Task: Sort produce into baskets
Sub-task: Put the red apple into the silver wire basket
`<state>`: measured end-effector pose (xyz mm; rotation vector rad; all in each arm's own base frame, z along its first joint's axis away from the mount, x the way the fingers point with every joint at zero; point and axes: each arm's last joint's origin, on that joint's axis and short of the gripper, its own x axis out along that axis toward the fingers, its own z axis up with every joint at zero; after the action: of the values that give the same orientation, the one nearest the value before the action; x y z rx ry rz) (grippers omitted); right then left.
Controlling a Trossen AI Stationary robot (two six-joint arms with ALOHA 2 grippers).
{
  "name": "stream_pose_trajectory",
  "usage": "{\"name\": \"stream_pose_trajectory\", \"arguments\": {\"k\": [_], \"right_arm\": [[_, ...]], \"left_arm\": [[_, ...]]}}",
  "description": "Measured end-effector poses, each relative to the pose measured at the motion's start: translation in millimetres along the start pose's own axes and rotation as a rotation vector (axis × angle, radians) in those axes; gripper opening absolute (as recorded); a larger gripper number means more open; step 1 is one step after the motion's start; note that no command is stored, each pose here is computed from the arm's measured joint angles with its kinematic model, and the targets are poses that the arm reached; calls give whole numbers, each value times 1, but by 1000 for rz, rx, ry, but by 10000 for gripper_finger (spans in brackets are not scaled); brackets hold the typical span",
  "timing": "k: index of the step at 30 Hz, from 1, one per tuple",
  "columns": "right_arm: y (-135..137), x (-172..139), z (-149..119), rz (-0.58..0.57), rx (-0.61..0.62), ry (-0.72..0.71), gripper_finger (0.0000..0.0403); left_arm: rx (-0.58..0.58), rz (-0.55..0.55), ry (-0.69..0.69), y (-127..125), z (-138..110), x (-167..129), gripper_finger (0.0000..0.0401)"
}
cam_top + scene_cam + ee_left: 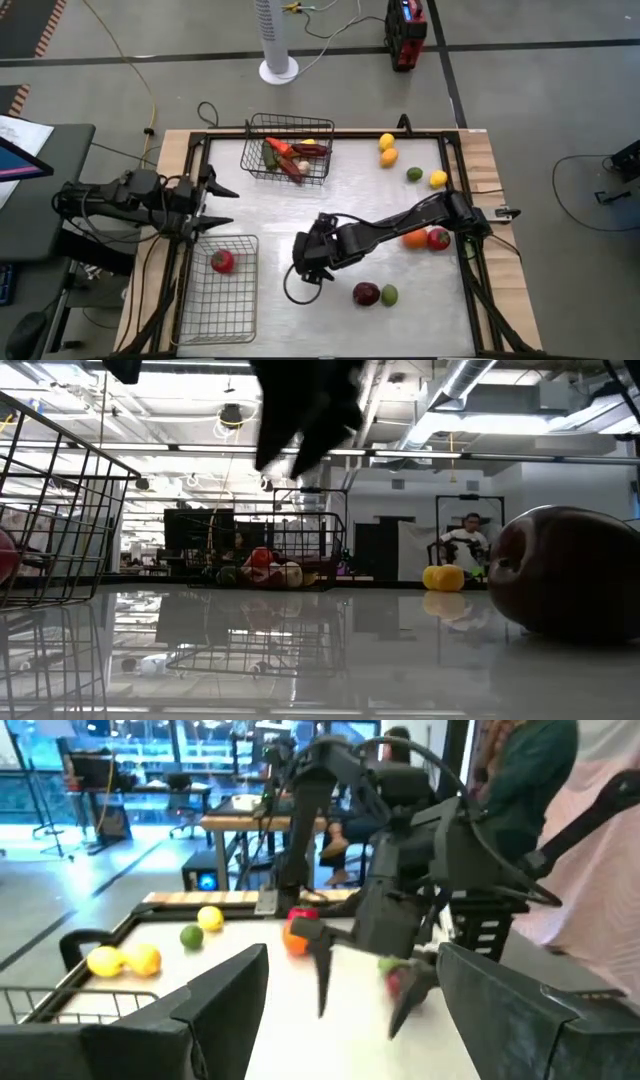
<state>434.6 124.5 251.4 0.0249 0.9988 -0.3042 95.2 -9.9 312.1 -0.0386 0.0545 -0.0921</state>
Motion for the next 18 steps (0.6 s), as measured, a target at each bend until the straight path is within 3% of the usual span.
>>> {"name": "stream_pose_trajectory", "arguments": {"k": [4, 7, 13, 18], "right_arm": [[19, -24, -18, 109, 78, 64, 388], [38, -40, -35, 125, 95, 119, 388], [60, -66, -73, 35, 123, 227, 388], [74, -76, -91, -42, 91, 198, 387]], "left_arm": [[2, 3, 27, 0, -2, 5, 279], [8, 25, 39, 1, -3, 8, 279], [18, 60, 49, 2, -3, 12, 279], [17, 65, 54, 2, -4, 15, 279]]}}
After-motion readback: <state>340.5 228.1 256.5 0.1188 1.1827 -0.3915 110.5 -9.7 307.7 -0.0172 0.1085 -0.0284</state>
